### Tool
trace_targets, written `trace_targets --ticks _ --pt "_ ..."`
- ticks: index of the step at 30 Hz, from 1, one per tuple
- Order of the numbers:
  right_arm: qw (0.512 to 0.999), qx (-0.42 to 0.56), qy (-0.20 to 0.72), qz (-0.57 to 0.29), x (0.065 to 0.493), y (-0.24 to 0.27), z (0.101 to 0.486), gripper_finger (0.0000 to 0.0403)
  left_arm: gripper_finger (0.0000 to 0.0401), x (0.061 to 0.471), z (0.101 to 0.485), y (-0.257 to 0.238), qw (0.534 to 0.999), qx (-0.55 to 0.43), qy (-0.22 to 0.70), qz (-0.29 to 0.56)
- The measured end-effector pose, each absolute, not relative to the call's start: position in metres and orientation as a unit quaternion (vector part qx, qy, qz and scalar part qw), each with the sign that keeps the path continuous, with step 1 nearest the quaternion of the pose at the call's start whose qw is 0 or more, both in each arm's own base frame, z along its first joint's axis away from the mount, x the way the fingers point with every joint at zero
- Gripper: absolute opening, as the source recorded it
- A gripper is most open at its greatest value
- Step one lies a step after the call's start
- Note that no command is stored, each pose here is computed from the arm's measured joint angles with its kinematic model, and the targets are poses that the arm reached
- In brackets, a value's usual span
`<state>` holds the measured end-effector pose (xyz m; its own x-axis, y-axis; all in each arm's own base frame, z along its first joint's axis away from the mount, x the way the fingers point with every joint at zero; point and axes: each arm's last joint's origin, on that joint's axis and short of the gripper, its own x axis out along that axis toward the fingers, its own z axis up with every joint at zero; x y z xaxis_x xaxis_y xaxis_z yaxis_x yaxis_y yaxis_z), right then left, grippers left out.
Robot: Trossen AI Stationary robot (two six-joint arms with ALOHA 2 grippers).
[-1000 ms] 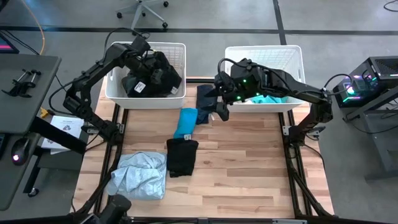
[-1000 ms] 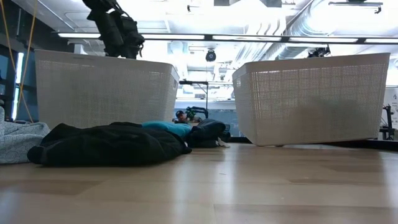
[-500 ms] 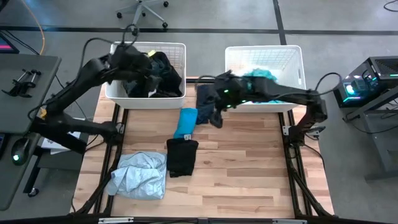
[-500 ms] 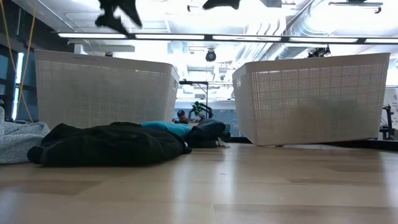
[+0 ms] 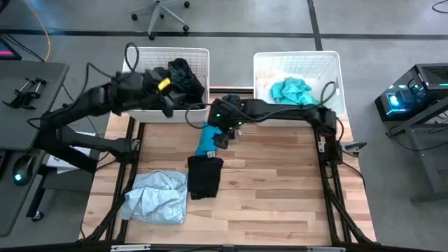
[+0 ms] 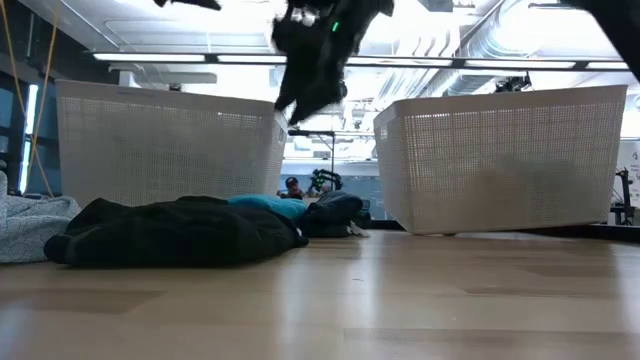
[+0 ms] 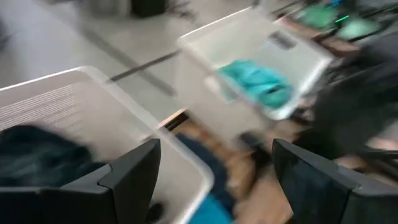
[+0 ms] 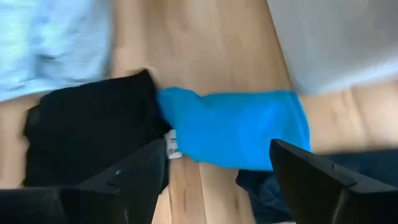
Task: Sort clothes
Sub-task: Put the light blue underwear into the right white laundry organizer
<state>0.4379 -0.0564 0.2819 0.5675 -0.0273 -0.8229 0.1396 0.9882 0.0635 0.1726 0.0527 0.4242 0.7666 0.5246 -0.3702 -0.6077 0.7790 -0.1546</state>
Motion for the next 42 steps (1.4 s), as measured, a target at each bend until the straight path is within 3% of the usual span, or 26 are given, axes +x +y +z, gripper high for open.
trace_targets --ticks 7,16,20,25,31,42 --pt "0.851 0.159 0.484 -0.129 0.462 -0.063 0.227 0.0275 0.0294 0.198 0.393 0.023 0.963 -0.139 0.090 0.212" --pt "0.834 0.128 0.516 -0.146 0.481 -0.058 0.167 0.0270 0.0294 0.201 0.384 0.012 0.964 -0.157 0.102 0.189" --pt "0.828 0.110 0.532 -0.141 0.485 -0.052 0.148 0.0231 0.0294 0.200 0.384 0.011 0.963 -0.160 0.103 0.188" --pt "0.821 0.105 0.544 -0.139 0.488 -0.047 0.133 0.0137 0.0294 0.200 0.383 0.011 0.964 -0.154 0.109 0.189" --pt "0.828 0.102 0.538 -0.120 0.486 -0.046 0.145 0.0019 0.0294 0.200 0.382 0.011 0.964 -0.151 0.112 0.189" --pt "0.869 0.080 0.477 -0.102 0.459 -0.043 0.243 0.0006 0.0294 0.200 0.383 0.012 0.963 -0.159 0.108 0.190"
